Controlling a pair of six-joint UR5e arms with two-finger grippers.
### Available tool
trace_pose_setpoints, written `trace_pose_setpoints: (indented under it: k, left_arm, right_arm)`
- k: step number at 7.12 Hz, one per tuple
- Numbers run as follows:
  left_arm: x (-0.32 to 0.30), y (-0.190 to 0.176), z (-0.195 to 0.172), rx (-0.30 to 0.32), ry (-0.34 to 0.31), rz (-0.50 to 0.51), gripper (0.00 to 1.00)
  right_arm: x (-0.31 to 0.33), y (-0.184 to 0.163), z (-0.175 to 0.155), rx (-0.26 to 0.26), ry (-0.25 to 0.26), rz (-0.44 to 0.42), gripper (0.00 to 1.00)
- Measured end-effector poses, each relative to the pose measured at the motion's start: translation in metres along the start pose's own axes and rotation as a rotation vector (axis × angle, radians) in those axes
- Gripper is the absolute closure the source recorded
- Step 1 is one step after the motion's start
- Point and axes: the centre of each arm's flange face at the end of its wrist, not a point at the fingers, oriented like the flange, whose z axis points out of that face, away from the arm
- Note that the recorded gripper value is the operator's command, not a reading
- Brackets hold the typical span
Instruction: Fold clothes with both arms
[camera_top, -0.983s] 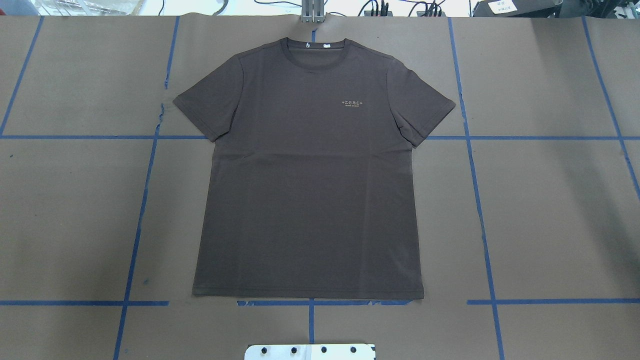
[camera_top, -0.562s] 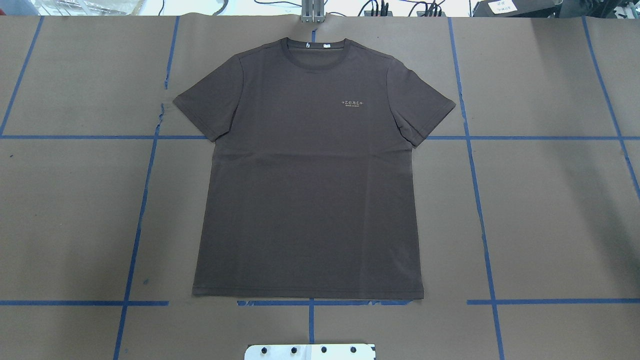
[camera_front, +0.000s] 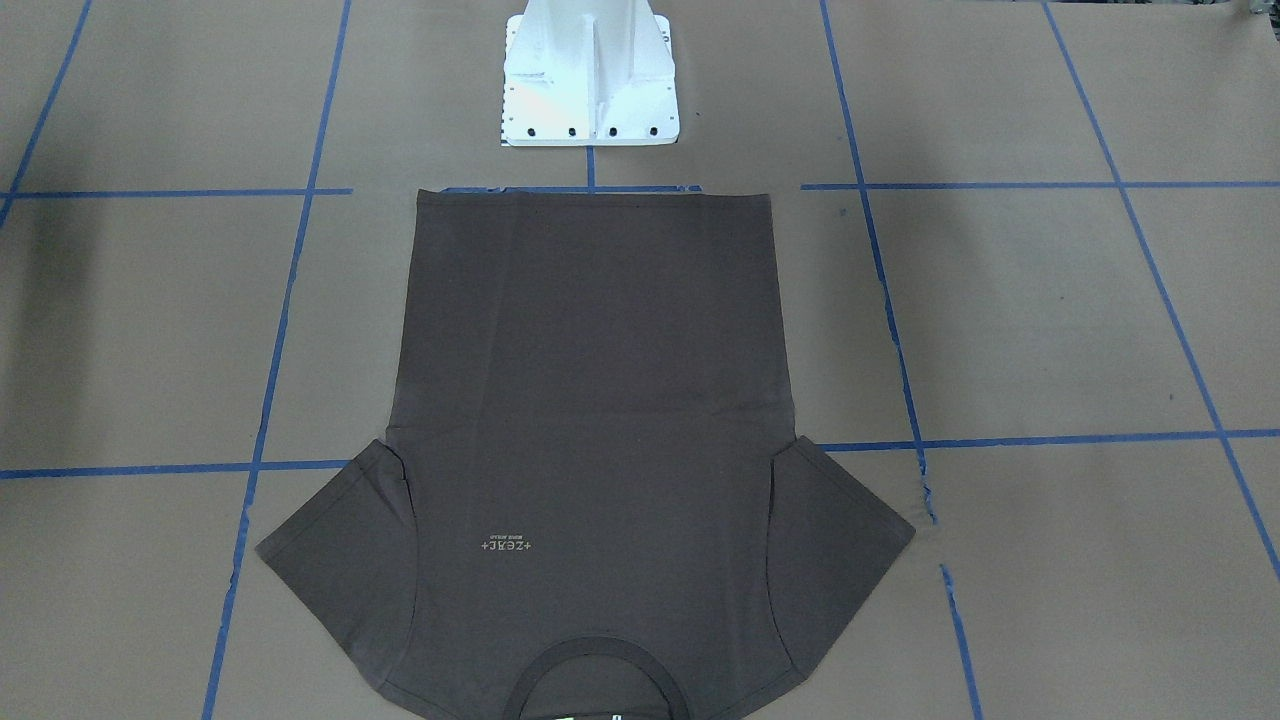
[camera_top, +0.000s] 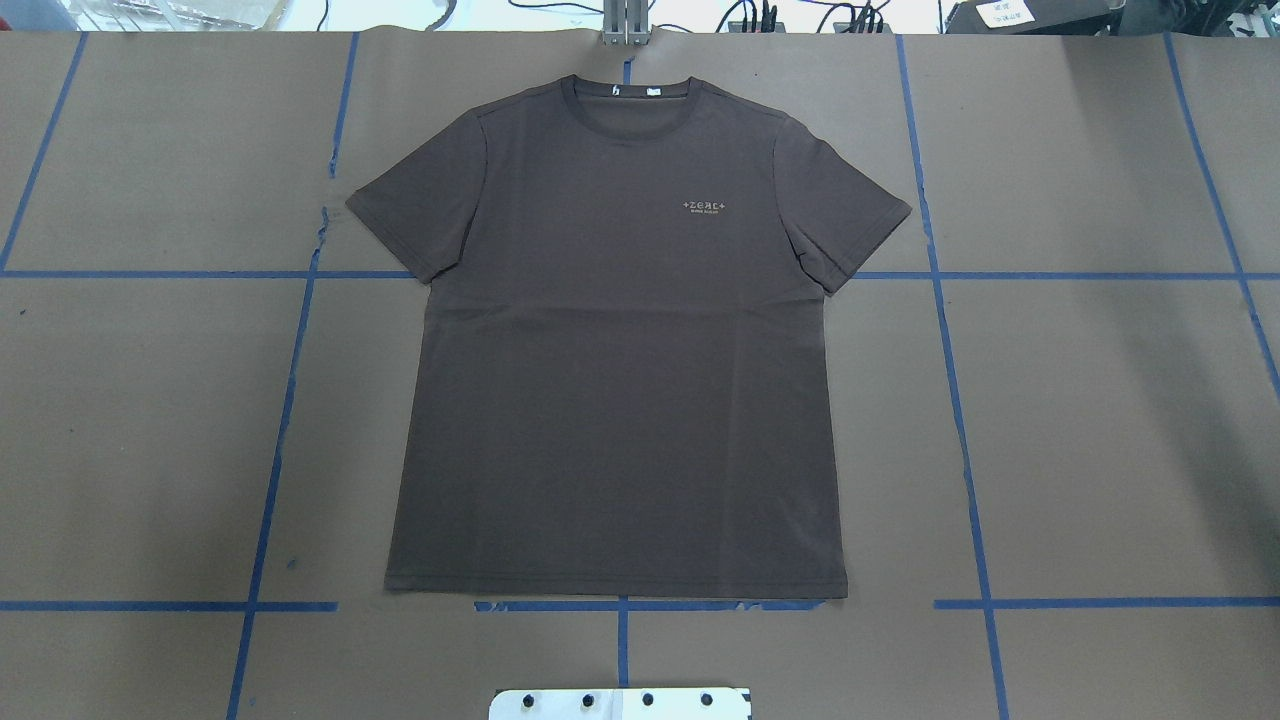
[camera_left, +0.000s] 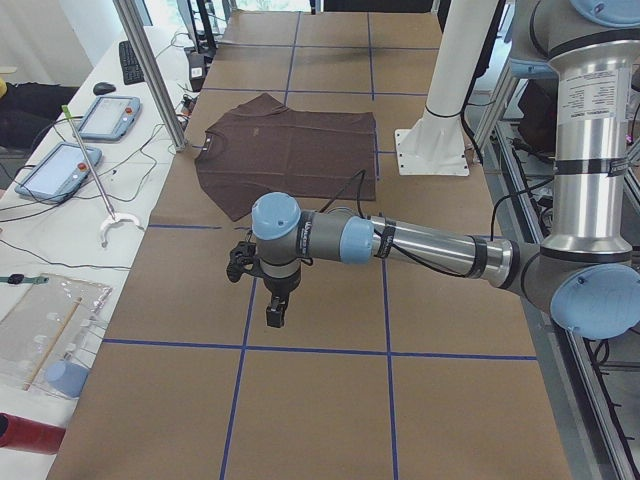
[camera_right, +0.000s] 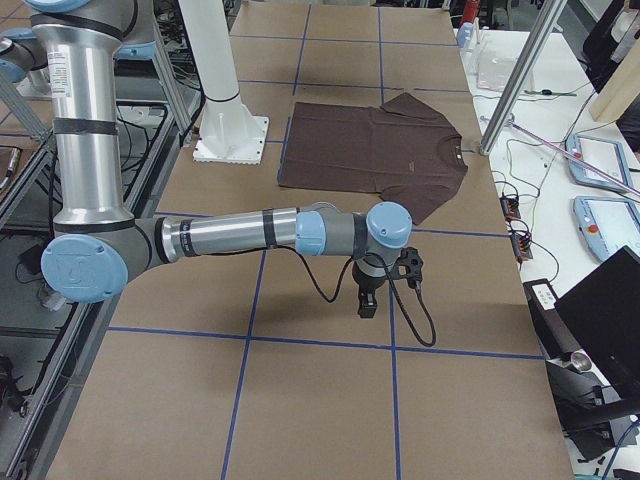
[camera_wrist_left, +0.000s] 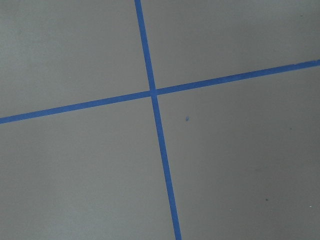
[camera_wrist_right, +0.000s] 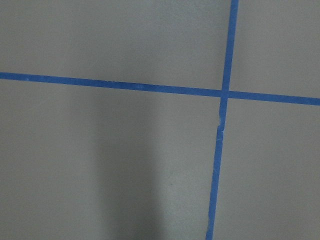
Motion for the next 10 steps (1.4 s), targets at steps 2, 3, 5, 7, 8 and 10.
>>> trace_pose_setpoints:
  k: [2,3,5,7,8,10]
  left_arm:
    - [0.011,-0.001,-0.008,0.021,0.026,0.007,0.0]
    - [0.018,-0.002,-0.014,0.036,0.029,0.018,0.0]
    - [0.024,-0.001,-0.02,0.05,0.031,0.03,0.0]
    - [0.026,0.0,-0.022,0.054,0.031,0.033,0.0]
    - [0.027,0.0,-0.023,0.055,0.031,0.034,0.0]
    - [0.027,0.001,-0.023,0.056,0.031,0.035,0.0]
  right_arm:
    - [-0.043,-0.016,0.013,0.023,-0.012,-0.116,0.0]
    - [-0.072,-0.027,0.021,0.043,-0.019,-0.133,0.0]
    - [-0.15,-0.064,0.034,0.074,-0.034,-0.036,0.01]
    - [-0.222,-0.11,0.065,0.146,-0.022,0.09,0.1]
    - [-0.254,-0.133,0.086,0.194,-0.024,0.162,0.11]
    - [-0.315,-0.177,0.12,0.265,-0.013,0.297,0.15]
